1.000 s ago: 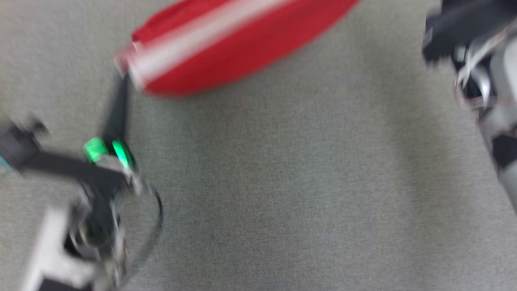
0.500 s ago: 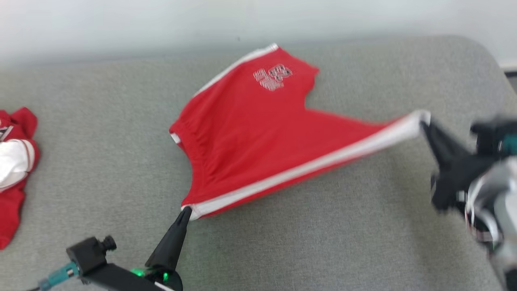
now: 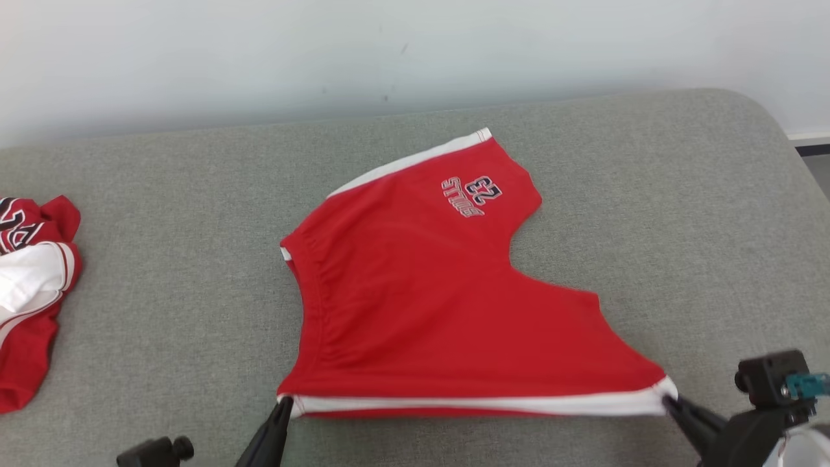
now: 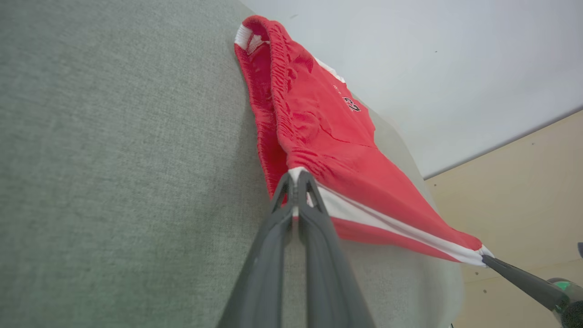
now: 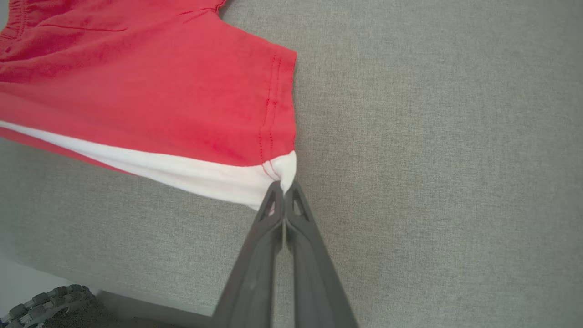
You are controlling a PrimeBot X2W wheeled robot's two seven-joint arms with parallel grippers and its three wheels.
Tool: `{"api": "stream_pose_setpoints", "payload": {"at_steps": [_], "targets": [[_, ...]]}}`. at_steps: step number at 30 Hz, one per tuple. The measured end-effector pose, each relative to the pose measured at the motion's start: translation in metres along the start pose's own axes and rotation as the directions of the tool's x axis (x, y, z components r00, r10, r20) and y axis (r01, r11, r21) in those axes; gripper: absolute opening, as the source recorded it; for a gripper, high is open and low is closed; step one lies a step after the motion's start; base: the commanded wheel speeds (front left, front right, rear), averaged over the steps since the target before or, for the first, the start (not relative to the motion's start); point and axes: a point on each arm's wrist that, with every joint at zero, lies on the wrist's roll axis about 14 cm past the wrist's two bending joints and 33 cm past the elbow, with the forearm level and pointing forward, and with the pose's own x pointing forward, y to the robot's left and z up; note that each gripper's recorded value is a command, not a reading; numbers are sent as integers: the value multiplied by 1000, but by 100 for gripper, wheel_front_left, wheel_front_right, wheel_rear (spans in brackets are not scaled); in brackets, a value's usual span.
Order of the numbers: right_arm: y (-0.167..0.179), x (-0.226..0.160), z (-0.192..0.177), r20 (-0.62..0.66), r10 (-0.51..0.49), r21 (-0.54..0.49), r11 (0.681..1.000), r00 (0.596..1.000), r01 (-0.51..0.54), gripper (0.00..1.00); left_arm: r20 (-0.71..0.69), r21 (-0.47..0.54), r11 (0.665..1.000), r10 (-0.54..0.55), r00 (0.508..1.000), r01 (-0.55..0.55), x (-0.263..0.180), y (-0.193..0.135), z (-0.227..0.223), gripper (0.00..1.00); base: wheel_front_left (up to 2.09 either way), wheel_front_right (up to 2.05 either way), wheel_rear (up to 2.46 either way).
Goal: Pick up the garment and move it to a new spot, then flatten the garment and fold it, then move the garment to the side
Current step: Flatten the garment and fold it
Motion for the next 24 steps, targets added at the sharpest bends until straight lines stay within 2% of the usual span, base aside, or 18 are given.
{"api": "stream_pose_setpoints", "payload": {"at_steps": [5,10,15,21,24], "targets": [[12,-21,-33,-127,18,81,997,992,-7,0,-91,35,998,53,994,-50,-12,13,-22,0,0,0,0],[19,-32,-39,-152,27,120,993,988,-9,0,-163,78,993,96,982,-84,-25,22,-32,0,0,0,0],[8,-30,-5,-21,-16,92,996,1000,18,0,-105,57,998,41,994,-35,-20,7,-16,0,0,0,0],[-3,-8,51,126,-20,-5,1000,992,21,0,-40,89,996,-8,999,12,5,-8,6,0,0,0,0],[-5,2,65,151,-10,-32,999,989,15,0,-16,99,995,-5,1000,7,15,-8,15,0,0,0,0]]}}
